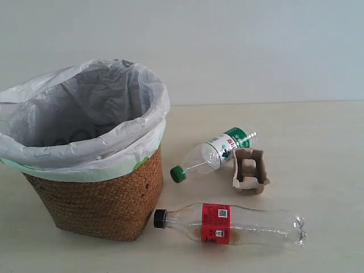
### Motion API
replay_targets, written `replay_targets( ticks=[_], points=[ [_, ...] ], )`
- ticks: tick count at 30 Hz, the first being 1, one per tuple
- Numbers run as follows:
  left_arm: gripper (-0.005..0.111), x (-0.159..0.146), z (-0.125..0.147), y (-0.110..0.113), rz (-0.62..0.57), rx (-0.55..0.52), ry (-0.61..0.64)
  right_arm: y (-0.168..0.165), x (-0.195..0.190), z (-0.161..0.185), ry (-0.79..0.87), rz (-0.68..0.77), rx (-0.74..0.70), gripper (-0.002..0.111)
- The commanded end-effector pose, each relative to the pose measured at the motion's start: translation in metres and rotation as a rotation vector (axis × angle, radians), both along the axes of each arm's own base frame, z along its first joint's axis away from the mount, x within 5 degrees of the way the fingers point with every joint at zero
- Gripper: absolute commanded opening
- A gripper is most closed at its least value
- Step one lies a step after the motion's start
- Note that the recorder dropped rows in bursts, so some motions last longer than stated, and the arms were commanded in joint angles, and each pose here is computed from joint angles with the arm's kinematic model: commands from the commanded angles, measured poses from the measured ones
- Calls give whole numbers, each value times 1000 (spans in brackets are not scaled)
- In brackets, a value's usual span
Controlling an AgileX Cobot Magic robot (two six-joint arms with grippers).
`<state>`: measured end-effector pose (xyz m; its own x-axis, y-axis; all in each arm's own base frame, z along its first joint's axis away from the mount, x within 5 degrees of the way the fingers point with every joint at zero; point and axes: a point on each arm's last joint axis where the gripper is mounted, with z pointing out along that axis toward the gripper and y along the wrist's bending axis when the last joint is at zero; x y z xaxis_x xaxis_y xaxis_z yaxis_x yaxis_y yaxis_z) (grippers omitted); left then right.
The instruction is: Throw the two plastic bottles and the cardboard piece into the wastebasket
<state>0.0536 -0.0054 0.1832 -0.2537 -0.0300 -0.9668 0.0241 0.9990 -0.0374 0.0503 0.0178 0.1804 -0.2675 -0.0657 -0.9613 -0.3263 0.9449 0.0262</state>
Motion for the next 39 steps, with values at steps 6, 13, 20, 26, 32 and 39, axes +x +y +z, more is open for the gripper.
replay_targets(
  ticks=[6, 13, 20, 26, 32, 39],
  points=[
    [4, 0, -1, 0, 2, 7, 2, 0, 0, 1, -11, -2, -7, 0],
    [4, 0, -1, 0, 2, 7, 2, 0, 0, 1, -11, -2, -7, 0],
    [4, 0, -1, 0, 2, 7, 2, 0, 0, 1, -11, -2, -7, 0],
    [4, 0, -1, 0, 2, 7, 2, 0, 0, 1, -11, -2, -7, 0],
    [4, 0, -1, 0, 2, 7, 2, 0, 0, 1, -11, -2, -7, 0],
    [4, 0, -1, 0, 2, 7, 2, 3, 0, 3, 55, -40, 250, 0]
  ],
)
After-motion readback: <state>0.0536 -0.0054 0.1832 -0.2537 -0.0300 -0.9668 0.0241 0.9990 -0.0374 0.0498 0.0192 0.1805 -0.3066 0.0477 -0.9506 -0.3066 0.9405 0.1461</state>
